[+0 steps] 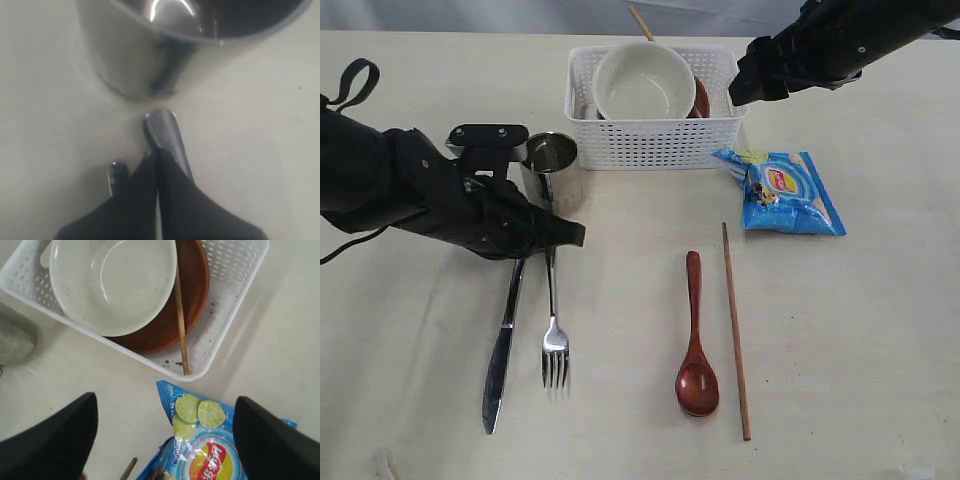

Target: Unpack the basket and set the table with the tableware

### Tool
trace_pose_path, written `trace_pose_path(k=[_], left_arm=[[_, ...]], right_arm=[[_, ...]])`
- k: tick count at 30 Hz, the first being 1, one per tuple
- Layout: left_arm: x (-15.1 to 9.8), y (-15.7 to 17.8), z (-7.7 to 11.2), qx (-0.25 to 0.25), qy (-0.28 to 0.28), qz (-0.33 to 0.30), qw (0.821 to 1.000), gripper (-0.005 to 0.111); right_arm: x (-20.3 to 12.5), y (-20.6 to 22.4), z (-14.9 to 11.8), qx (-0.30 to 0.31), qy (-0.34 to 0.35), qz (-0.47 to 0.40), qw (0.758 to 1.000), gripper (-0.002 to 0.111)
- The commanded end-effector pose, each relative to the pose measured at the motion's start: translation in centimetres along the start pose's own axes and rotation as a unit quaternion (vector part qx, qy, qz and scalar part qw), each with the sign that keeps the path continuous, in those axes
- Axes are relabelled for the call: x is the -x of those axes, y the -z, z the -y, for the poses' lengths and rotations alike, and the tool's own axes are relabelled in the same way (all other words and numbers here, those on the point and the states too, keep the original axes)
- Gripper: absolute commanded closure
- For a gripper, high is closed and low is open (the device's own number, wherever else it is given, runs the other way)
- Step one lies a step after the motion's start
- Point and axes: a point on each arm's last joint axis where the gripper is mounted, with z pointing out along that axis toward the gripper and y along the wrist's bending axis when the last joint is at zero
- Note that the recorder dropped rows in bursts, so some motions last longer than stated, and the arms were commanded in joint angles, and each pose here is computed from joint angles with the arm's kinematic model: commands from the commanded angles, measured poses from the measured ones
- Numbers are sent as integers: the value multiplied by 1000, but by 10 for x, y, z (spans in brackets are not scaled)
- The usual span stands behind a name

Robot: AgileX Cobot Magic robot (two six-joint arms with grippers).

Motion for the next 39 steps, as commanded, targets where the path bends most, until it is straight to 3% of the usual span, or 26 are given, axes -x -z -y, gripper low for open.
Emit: trace_pose_path(k=[1,15,25,34,39], left_arm=[[-14,-8,7,-3,-14,-30,999,106],[-7,-4,20,-26,-25,-30,999,106],[4,39,35,-80,-48,-12,996,106],[14,92,39,-105,-104,79,986,106],[28,119,35,-84,-151,163,971,106]], right_arm=[[-1,2,1,-1,-3,2,1000,37],[-1,2,1,-1,-3,2,1000,37],[-1,2,1,-1,-3,2,1000,37],[-1,2,1,-1,-3,2,1000,37],[-1,2,1,-1,-3,2,1000,37]])
